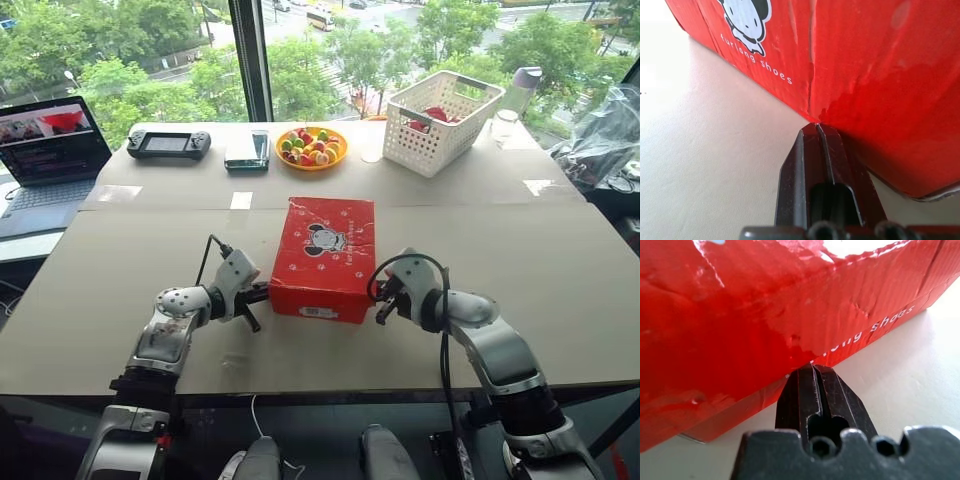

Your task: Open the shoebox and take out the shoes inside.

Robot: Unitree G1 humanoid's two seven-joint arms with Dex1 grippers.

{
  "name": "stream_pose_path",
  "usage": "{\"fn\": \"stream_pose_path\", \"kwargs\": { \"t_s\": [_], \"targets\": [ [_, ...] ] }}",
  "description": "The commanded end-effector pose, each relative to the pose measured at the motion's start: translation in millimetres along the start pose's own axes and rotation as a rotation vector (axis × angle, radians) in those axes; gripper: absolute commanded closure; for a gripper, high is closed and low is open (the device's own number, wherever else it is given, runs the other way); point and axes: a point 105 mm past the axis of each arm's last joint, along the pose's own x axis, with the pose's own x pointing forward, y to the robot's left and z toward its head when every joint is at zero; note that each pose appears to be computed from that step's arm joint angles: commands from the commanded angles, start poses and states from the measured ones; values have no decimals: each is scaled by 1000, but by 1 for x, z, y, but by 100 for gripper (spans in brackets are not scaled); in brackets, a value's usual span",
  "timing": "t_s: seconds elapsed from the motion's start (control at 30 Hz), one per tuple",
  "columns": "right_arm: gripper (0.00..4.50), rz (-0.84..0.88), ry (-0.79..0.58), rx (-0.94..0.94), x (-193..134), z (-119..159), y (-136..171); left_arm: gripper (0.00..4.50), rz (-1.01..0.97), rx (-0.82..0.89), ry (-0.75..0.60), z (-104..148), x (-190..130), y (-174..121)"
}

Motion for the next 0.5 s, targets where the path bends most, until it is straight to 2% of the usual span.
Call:
{"fn": "stream_pose_path", "kwargs": {
  "t_s": [0.03, 0.13, 0.3, 0.5],
  "targets": [
    [446, -4, -20, -20, -2, 1, -2, 450, -16, -30, -90, 8, -13, 3],
    [446, -37, -15, -16, -18, -2, -14, 450, -37, -62, -102, 9, -35, 6],
    [446, -71, 12, -33, -48, -11, -35, 450, -135, -58, -128, 33, -73, -9],
    [446, 15, -24, -54, -58, -7, -35, 450, -234, -95, -169, 79, -112, -25]
  ]
}}
